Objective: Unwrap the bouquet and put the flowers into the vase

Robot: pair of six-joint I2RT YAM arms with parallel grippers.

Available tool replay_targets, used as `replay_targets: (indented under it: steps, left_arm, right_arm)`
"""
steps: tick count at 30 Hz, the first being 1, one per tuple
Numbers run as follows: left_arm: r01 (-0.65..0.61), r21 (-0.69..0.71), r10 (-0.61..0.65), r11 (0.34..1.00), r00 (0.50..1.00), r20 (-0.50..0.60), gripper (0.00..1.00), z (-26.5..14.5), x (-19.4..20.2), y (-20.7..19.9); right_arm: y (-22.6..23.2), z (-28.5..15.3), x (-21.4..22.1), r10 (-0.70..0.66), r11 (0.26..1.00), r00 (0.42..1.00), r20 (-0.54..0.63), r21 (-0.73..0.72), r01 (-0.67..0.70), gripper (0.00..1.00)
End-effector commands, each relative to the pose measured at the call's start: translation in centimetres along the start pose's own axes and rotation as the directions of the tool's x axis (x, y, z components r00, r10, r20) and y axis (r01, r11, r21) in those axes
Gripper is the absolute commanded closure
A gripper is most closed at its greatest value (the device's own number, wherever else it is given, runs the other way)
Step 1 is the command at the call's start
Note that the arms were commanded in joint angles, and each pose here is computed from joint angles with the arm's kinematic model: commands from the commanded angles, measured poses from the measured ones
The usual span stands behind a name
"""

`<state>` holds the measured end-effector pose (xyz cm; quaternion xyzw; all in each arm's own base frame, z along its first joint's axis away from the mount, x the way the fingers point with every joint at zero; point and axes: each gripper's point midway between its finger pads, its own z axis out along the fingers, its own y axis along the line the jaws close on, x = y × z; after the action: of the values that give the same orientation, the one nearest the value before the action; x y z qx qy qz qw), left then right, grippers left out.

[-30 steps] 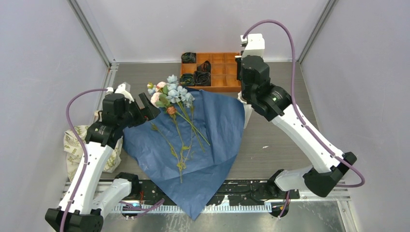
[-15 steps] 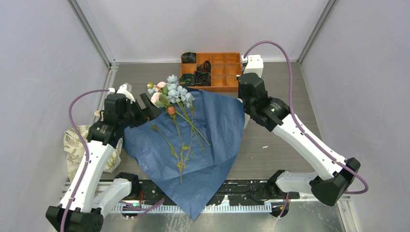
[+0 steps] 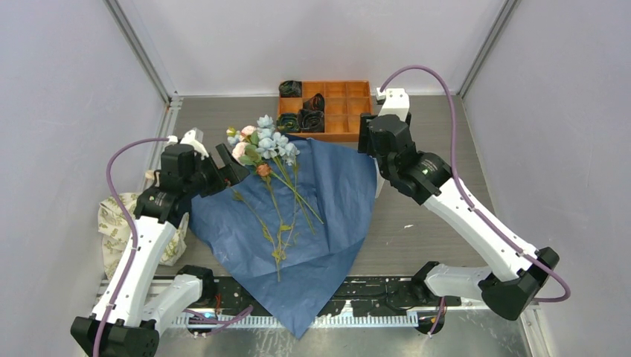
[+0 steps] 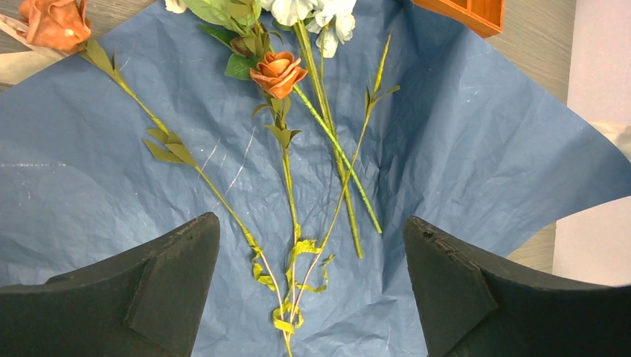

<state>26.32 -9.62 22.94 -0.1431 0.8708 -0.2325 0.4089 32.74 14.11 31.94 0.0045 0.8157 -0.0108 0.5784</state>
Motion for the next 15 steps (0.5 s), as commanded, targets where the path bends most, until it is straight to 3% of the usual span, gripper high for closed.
replay_targets:
  steps: [1,9,15]
  left_arm:
    - [-0.006,0.058,0.004,0.998,0.999,0.046,0.07,-0.4,-1.1,-1.3]
    - [-0.050,-0.030,0.053,0.998,0.992,0.113,0.07,-2.3,-3.2,-0.7]
    - [-0.008,-0.183,0.054,0.983,0.967,0.249,0.06,-6.2,-5.9,1.3]
  right_arm:
    - [-0.7,-2.9,-3.9,0.118,0.992,0.990,0.079,-0.055,-0.114,0.34]
    - [3.3,-5.8,-6.1,0.180,0.944,0.983,0.030,-0.288,-0.164,0.36]
    - [12.7,-7.6,-3.9,0.029,0.881,0.999,-0.027,-0.471,-0.038,0.37]
